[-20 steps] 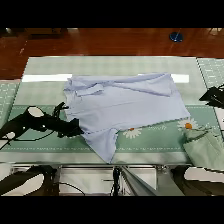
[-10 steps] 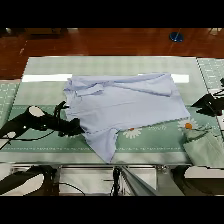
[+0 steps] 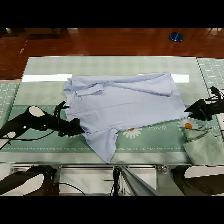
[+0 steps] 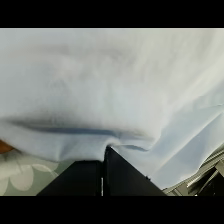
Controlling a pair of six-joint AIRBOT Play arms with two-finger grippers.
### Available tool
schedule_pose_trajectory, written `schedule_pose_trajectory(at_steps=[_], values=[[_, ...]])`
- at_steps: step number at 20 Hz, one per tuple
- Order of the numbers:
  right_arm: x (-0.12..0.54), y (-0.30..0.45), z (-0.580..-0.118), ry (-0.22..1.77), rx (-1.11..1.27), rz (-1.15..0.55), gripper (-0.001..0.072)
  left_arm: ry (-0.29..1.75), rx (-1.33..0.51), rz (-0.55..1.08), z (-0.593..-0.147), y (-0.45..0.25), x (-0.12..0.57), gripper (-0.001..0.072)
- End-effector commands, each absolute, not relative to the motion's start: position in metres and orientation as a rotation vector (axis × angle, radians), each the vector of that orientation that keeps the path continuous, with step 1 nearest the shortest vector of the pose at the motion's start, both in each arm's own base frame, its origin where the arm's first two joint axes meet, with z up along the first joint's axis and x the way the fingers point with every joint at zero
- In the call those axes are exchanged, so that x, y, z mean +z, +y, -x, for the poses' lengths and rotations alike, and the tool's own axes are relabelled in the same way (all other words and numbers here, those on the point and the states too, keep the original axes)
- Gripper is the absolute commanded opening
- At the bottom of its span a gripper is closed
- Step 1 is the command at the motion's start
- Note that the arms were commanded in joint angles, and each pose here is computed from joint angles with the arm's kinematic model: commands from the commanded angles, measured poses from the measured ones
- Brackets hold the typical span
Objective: Fold the shirts.
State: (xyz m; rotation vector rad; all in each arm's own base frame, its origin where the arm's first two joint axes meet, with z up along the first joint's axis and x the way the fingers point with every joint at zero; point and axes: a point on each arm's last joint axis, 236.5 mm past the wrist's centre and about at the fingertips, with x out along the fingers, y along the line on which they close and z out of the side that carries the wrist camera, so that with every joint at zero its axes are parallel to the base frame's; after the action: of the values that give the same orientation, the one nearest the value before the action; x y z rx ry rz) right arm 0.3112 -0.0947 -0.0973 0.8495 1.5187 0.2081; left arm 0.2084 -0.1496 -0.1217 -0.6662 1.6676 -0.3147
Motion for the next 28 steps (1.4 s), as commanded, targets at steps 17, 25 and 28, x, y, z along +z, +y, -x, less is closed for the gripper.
schedule_pose_trajectory(at_steps=[17, 25, 28], values=[[0.474, 0.034, -0.354, 0.000, 0.656, -0.600, 0.0022, 0.050, -0.515, 0.152, -0.277, -0.104, 0.483, 0.0030], [0.580, 0.087, -0.165, -0.217, 0.227, -0.138, 0.0021, -0.125, -0.206, -0.035, -0.104, -0.082, 0.553, 0.0030], [0.524, 0.049, -0.145, -0.020, -0.036, -0.039, 0.0021, -0.065, -0.142, -0.020, -0.073, -0.076, 0.530, 0.0030]])
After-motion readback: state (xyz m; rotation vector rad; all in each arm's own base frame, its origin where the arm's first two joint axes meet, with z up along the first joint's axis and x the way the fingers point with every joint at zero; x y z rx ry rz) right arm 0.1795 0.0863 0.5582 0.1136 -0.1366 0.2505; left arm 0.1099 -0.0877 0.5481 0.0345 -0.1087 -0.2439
